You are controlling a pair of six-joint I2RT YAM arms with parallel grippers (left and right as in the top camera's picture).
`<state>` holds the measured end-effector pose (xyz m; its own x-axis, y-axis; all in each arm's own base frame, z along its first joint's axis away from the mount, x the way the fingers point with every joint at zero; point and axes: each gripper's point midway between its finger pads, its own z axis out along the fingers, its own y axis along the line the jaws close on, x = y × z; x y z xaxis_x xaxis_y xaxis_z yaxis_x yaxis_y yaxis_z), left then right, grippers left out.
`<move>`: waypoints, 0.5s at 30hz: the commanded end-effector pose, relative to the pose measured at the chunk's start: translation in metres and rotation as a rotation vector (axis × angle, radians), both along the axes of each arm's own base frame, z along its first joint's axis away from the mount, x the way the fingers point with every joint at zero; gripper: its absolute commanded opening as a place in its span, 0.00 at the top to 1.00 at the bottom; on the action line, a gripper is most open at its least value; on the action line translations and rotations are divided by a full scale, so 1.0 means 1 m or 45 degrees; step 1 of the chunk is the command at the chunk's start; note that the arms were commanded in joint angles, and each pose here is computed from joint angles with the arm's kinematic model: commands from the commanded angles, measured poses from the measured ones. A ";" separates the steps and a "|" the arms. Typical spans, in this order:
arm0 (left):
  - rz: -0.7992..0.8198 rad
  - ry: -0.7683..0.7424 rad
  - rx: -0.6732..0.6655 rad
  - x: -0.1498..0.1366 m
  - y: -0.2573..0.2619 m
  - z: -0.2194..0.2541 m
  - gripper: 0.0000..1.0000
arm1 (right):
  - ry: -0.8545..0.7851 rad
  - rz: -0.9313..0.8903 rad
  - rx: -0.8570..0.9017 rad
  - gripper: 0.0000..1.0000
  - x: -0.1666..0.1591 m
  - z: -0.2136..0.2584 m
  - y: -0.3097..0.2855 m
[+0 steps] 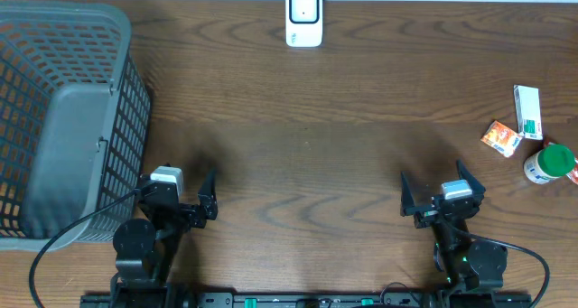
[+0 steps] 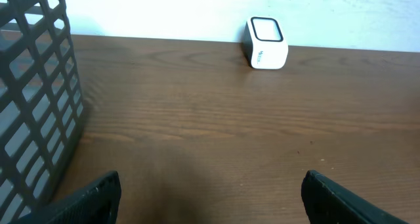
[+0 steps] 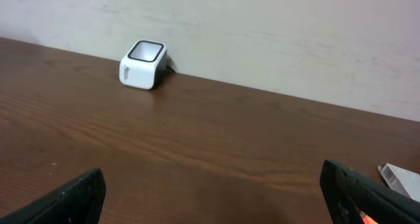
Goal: Scan the item barcode
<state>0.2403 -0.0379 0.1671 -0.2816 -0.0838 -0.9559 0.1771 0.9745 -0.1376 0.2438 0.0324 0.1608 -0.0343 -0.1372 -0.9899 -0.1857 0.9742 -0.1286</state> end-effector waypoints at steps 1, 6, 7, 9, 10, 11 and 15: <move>-0.011 0.002 -0.006 0.000 -0.001 0.000 0.13 | 0.007 -0.012 0.013 0.01 0.000 -0.001 -0.001; 0.058 -0.001 0.028 0.001 0.009 -0.001 0.13 | 0.007 -0.012 0.013 0.01 0.000 -0.001 -0.001; 0.070 -0.010 0.031 0.002 0.010 0.001 0.13 | 0.007 -0.012 0.013 0.01 0.000 -0.001 -0.001; 0.102 -0.057 0.036 0.005 0.015 0.009 0.13 | 0.007 -0.012 0.013 0.01 0.000 -0.001 -0.001; 0.122 -0.099 0.038 0.007 0.017 0.017 0.13 | 0.007 -0.012 0.013 0.01 0.000 -0.001 -0.001; 0.127 -0.145 0.036 0.008 0.018 0.026 0.13 | 0.007 -0.012 0.013 0.01 0.000 -0.001 -0.001; 0.153 -0.258 0.031 0.011 0.021 0.047 0.13 | 0.007 -0.012 0.013 0.01 0.000 -0.001 -0.001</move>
